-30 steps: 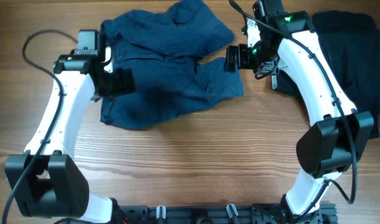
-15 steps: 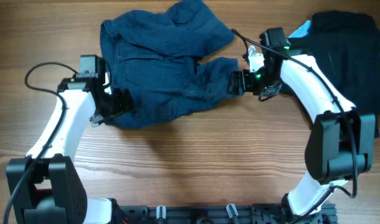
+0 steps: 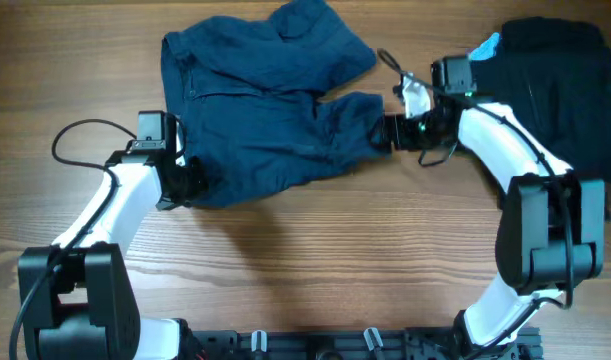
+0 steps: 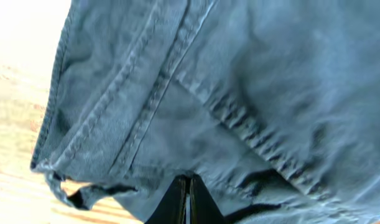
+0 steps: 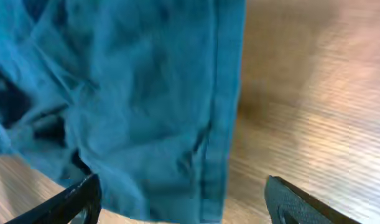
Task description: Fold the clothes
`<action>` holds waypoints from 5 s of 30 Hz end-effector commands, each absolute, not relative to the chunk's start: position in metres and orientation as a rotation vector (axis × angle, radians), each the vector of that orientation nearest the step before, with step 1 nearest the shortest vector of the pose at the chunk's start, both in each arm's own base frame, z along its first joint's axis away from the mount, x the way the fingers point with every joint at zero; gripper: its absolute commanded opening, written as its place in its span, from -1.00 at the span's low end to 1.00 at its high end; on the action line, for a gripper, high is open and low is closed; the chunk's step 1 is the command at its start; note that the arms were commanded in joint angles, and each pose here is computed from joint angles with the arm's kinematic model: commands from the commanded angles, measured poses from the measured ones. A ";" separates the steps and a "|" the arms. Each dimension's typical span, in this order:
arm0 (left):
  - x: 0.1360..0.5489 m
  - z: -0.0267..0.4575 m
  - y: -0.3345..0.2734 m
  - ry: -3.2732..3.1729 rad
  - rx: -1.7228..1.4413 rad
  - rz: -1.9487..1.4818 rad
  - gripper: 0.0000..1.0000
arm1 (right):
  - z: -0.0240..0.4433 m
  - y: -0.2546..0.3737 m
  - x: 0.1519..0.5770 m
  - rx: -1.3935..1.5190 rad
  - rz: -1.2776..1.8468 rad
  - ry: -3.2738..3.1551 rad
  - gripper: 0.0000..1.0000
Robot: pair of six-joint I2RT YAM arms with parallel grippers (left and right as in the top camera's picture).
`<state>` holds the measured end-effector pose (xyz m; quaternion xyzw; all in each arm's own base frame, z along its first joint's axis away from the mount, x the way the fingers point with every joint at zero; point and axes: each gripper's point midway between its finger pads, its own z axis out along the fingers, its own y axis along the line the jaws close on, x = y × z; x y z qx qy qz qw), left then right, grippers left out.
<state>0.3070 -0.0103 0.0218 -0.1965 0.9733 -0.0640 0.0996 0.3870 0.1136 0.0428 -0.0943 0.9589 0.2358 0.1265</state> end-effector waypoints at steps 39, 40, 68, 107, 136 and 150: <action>0.300 0.028 -0.054 2.922 -0.390 -0.498 -0.92 | 0.098 0.081 0.330 -0.029 0.489 3.114 0.49; 0.299 0.027 -0.058 2.929 -0.352 -0.496 -0.92 | 0.098 0.085 0.333 -0.051 0.490 3.099 0.43; 0.308 -0.006 -0.034 2.769 -0.634 -0.333 -0.92 | -0.014 0.192 0.312 -0.246 0.463 3.154 -0.91; 0.371 0.088 -0.078 2.401 -0.137 -0.495 -0.92 | 0.151 0.203 0.479 -0.379 0.335 2.569 0.51; 0.308 -0.018 -0.070 2.835 -0.246 -0.293 -0.92 | 0.003 0.090 0.507 0.118 0.504 2.856 0.15; 0.293 -0.070 -0.063 2.925 -0.611 -0.241 -0.92 | -0.005 0.034 0.492 0.494 0.373 2.923 -0.91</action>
